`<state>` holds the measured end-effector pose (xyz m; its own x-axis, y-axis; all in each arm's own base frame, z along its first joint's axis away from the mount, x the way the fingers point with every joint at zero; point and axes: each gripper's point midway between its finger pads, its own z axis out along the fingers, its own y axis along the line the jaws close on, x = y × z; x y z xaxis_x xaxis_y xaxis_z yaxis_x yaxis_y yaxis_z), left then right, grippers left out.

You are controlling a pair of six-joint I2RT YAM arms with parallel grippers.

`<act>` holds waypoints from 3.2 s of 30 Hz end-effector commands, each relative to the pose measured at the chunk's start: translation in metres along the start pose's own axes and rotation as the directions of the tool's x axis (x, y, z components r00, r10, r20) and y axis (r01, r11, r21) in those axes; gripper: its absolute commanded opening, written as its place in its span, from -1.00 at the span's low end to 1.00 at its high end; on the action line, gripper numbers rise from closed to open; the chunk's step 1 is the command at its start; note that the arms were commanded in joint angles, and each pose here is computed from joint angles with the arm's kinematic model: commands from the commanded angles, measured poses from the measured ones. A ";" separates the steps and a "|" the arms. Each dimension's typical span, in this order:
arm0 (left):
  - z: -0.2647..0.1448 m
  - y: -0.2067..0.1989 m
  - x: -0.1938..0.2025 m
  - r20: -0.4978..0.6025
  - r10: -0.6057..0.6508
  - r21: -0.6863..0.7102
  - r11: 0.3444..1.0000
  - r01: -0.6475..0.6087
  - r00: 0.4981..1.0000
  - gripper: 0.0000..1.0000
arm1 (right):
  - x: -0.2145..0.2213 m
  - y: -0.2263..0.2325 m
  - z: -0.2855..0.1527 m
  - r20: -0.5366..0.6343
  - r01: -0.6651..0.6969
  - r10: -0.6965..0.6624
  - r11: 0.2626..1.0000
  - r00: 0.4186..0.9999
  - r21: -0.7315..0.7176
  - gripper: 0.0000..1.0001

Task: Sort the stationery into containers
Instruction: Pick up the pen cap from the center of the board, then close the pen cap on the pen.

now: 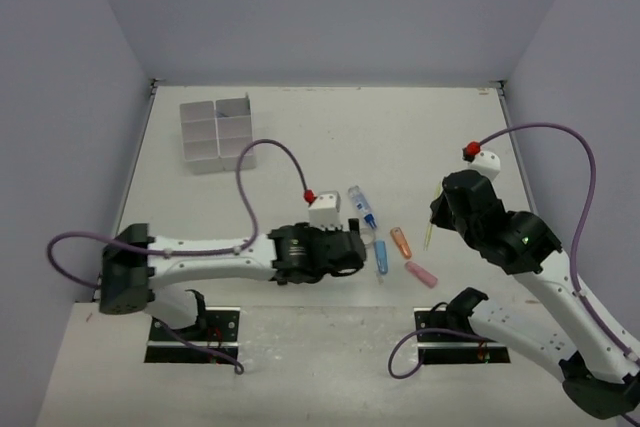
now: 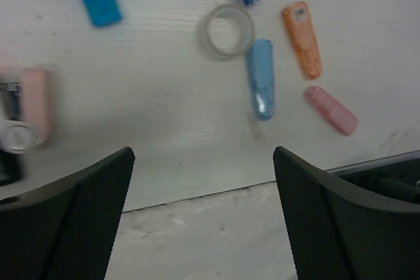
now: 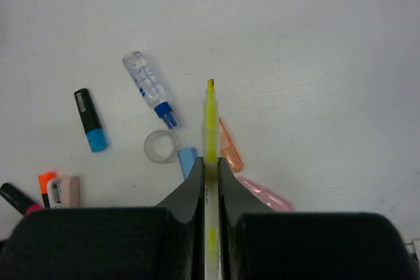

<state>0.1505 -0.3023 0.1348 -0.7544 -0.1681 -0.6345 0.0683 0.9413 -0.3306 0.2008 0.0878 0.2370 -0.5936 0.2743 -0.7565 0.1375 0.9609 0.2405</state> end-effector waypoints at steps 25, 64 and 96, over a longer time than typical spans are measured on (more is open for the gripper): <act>0.097 -0.091 0.105 -0.058 -0.044 -0.286 0.958 0.026 0.997 -0.27 | -0.018 -0.051 -0.045 0.137 0.005 -0.011 0.999 0.991 0.040 -1.00; 0.051 -0.028 0.016 0.062 0.074 -0.197 0.979 -0.061 0.995 -1.00 | 0.028 0.053 -0.031 0.020 0.056 -0.052 0.861 0.998 -0.505 -1.00; -0.153 -0.033 -0.158 0.535 -0.284 0.738 0.615 -0.277 0.795 -1.00 | 0.056 0.232 -0.092 0.144 0.100 0.079 0.403 0.986 -0.910 -1.00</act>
<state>0.1705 -0.2634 0.3416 -0.2967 -0.5211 -0.8003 0.7082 0.4421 -0.5505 0.1173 0.3180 0.2640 -0.5339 0.2469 -0.8087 -0.7093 0.3898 0.5873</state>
